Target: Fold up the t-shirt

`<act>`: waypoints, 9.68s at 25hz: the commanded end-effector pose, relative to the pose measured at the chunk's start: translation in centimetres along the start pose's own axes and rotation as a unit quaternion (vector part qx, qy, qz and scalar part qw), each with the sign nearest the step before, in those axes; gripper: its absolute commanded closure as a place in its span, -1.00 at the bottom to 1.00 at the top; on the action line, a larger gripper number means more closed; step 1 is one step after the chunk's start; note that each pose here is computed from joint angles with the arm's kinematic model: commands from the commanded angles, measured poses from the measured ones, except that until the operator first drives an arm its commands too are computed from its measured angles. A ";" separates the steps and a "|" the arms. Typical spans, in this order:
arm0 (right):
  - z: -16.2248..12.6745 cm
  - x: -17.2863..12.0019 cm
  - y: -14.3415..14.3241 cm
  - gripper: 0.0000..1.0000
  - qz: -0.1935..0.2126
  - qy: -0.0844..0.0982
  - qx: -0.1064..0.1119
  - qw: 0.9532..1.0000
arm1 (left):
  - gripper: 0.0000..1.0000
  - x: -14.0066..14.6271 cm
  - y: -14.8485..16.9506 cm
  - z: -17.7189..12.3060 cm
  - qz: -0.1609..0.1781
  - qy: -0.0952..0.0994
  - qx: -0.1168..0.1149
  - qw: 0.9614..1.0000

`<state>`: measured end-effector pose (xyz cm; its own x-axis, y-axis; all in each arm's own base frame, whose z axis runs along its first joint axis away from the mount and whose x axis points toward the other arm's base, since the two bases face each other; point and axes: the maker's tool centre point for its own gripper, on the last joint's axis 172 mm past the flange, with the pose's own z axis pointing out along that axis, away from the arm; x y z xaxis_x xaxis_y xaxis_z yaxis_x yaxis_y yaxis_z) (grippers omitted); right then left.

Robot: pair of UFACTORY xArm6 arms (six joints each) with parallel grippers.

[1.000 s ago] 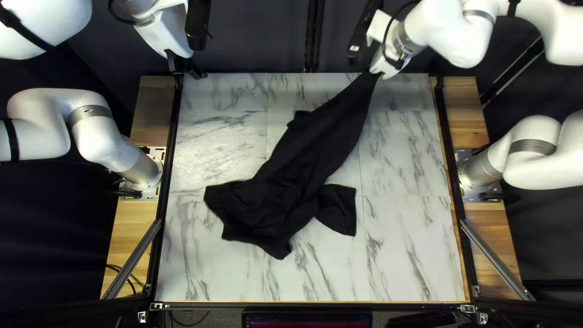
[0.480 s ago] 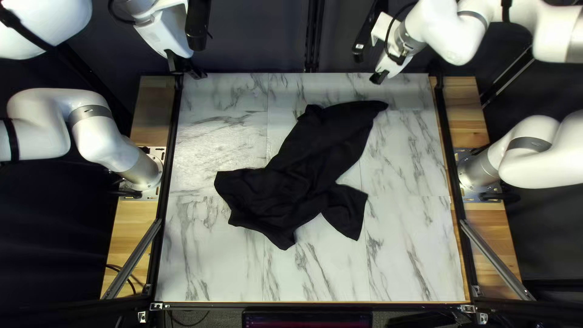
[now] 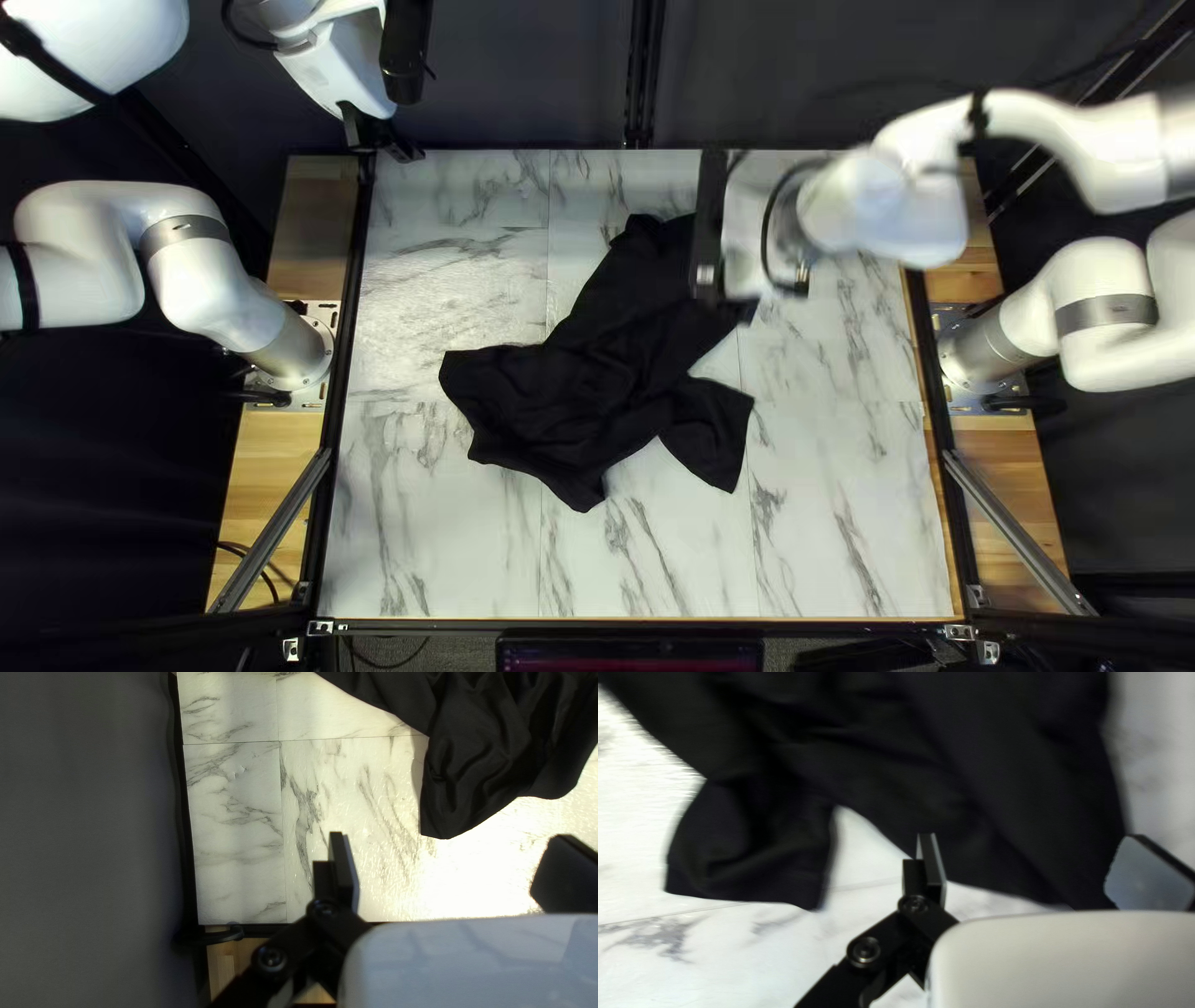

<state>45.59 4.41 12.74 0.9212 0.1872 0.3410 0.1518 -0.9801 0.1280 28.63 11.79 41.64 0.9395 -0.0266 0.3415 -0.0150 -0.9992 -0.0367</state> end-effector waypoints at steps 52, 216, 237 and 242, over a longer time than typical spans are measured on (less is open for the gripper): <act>-15.9 0.2 -12.3 1.00 -0.130 -0.084 -0.031 0.987 | -1.00 0.0 0.0 0.0 0.000 0.000 0.000 1.000; -32.2 -15.1 12.4 -1.00 0.103 -0.010 -0.006 0.995 | 0.98 8.3 -2.1 37.5 -0.094 -0.153 0.102 0.978; -32.2 -15.1 12.4 -1.00 0.103 -0.010 -0.006 0.995 | 0.51 9.2 -5.0 23.0 -0.087 -0.187 0.166 0.964; -32.2 -15.1 12.4 -1.00 0.103 -0.010 -0.006 0.995 | 0.30 7.2 -8.7 26.1 -0.103 -0.197 0.167 0.960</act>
<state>22.03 -8.48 39.13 0.9394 -0.0192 0.3424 -0.0455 -0.9966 0.0690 44.73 19.38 21.46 0.9705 0.2413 -0.0022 0.2271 -0.9163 -0.3298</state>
